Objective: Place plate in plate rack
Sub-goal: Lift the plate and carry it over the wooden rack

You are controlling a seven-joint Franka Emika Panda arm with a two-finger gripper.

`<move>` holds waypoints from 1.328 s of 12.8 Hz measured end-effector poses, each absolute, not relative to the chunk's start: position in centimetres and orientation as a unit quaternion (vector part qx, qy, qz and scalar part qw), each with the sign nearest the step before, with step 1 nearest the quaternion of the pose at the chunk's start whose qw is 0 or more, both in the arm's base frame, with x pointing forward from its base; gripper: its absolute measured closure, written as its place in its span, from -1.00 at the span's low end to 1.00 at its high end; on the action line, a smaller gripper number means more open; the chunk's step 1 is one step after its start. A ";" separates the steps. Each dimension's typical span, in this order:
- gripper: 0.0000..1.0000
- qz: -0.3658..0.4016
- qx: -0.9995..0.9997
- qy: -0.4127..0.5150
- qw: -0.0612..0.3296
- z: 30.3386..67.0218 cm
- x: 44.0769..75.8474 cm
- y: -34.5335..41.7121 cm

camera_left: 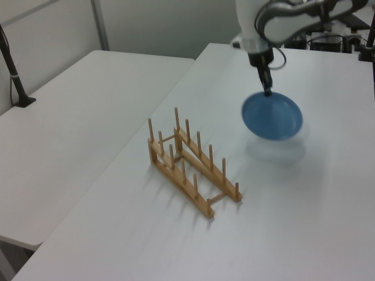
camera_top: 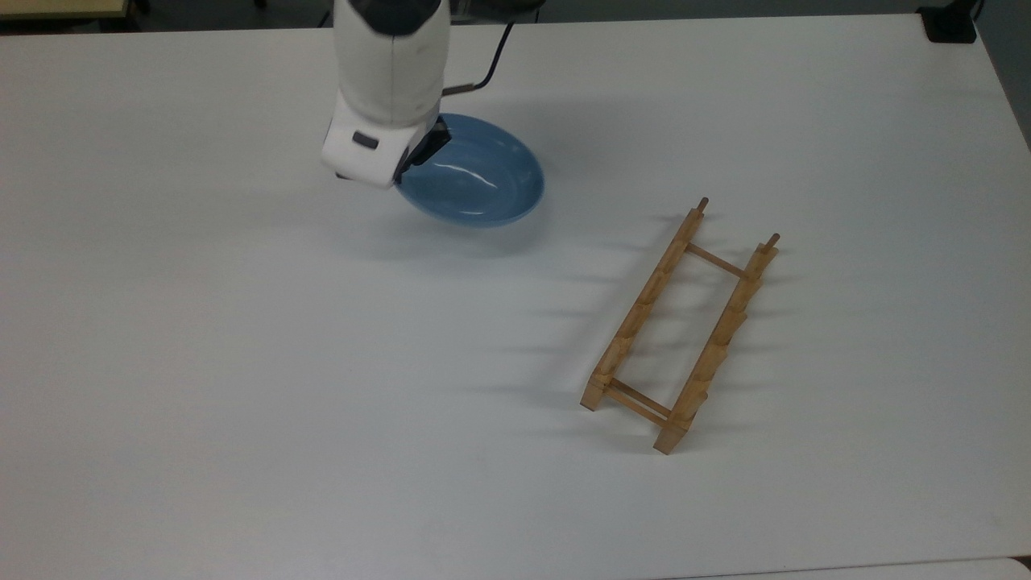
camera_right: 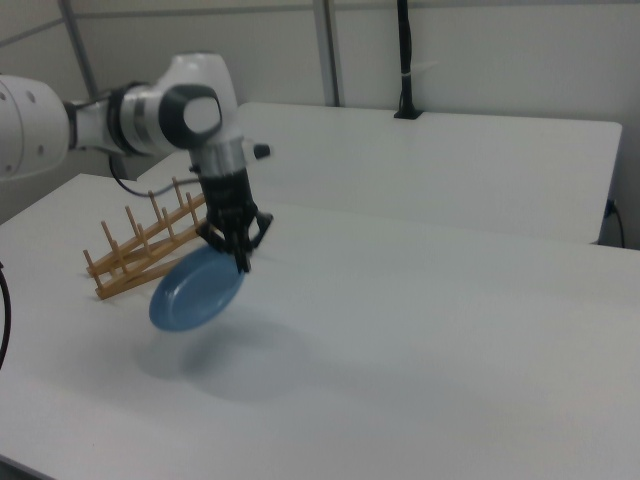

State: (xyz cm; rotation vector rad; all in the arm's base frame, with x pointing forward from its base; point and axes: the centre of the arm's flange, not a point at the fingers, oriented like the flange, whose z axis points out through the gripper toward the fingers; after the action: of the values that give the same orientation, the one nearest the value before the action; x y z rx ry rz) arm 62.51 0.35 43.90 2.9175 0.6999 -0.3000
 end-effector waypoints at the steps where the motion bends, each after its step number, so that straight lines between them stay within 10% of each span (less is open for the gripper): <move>1: 0.90 -0.082 0.969 0.225 0.060 45.9 62.9 1.4; 10: 0.90 0.135 0.986 0.090 0.041 58.3 64.4 16.9; 17: 0.90 0.267 0.952 0.057 0.135 58.7 62.7 27.5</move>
State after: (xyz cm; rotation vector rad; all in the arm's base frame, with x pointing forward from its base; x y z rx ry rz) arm 62.66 27.52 58.72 2.7594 0.1644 0.7733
